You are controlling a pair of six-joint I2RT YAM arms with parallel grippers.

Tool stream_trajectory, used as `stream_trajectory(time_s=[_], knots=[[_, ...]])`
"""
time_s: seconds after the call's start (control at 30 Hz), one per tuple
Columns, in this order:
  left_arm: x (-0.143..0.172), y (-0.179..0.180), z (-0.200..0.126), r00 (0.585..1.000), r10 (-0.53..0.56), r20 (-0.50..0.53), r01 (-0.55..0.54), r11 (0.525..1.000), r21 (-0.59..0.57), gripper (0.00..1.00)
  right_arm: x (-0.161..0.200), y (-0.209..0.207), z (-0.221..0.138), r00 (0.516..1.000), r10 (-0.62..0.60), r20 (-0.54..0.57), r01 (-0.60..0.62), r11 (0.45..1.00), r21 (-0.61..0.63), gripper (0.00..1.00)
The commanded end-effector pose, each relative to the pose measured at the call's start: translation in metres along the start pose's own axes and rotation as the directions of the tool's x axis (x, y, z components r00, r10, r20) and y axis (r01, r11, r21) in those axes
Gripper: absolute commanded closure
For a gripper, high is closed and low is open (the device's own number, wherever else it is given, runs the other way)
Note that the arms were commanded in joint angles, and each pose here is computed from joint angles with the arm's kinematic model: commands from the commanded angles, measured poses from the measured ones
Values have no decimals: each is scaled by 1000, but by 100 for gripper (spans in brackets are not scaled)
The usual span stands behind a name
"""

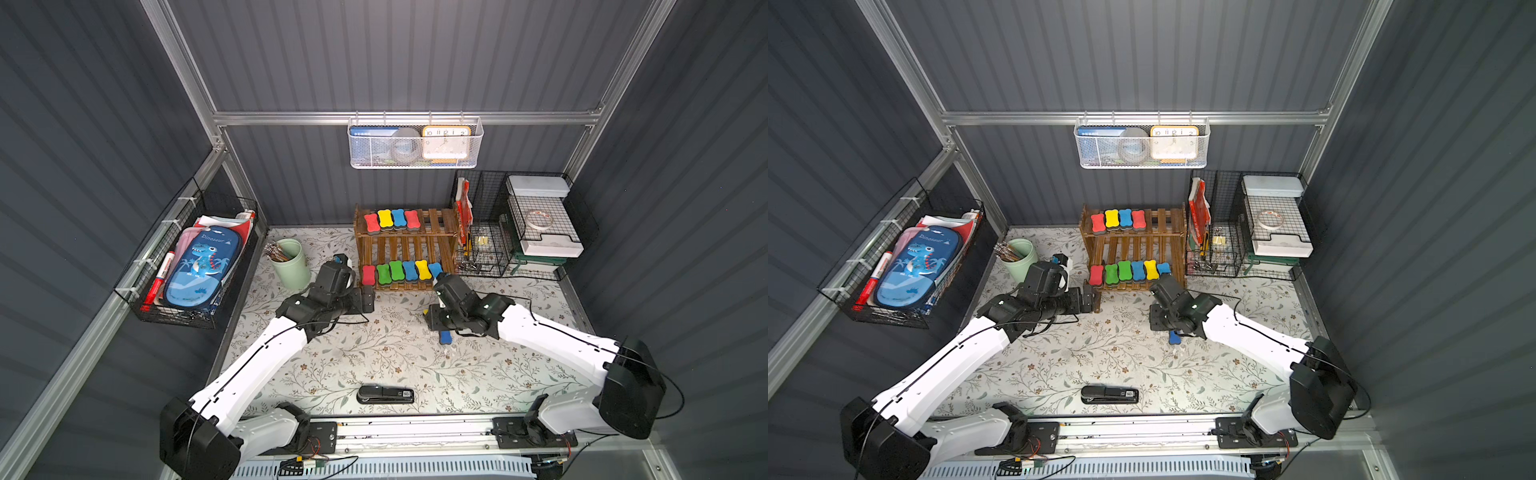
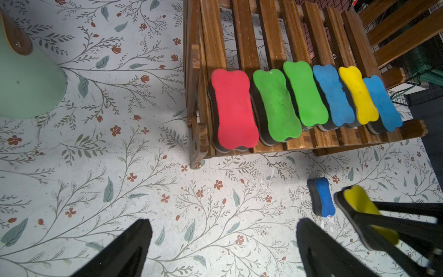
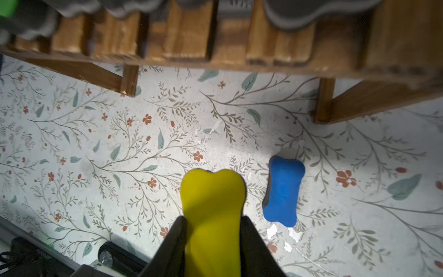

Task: Remove the whiteboard erasers from the shelf
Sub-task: Place the whiteboard eraser at the center of the board.

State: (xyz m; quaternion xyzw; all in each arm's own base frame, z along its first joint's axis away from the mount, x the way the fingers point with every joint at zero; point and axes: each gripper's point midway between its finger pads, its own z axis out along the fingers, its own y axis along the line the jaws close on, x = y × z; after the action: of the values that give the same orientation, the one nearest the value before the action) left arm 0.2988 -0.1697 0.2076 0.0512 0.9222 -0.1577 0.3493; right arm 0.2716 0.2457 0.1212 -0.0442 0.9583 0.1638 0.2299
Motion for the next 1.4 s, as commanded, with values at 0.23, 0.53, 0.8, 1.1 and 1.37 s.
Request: stream_trajectory(time_s=[0.23,0.53,0.8,1.1,1.37], knots=[[-5,1,-6,1000,15,-1,-15,1000,-20,1,11,-19,51,999,37,-8,-36,993,109,70],[-5,4,-8,1000,13,-1,-13,999,-32,1,19,-34,72,998,46,-45,-36,979,203,70],[-2,4,-4,1000,14,-18,-15,999,-37,1,18,-28,72,998,32,-55,-21,983,182,55],[3,8,4,1000,0,-25,-2,999,-52,1,13,-25,56,999,27,-36,-20,986,164,50],[4,15,17,998,-63,2,63,995,-82,4,2,0,18,1000,2,26,-3,999,49,56]])
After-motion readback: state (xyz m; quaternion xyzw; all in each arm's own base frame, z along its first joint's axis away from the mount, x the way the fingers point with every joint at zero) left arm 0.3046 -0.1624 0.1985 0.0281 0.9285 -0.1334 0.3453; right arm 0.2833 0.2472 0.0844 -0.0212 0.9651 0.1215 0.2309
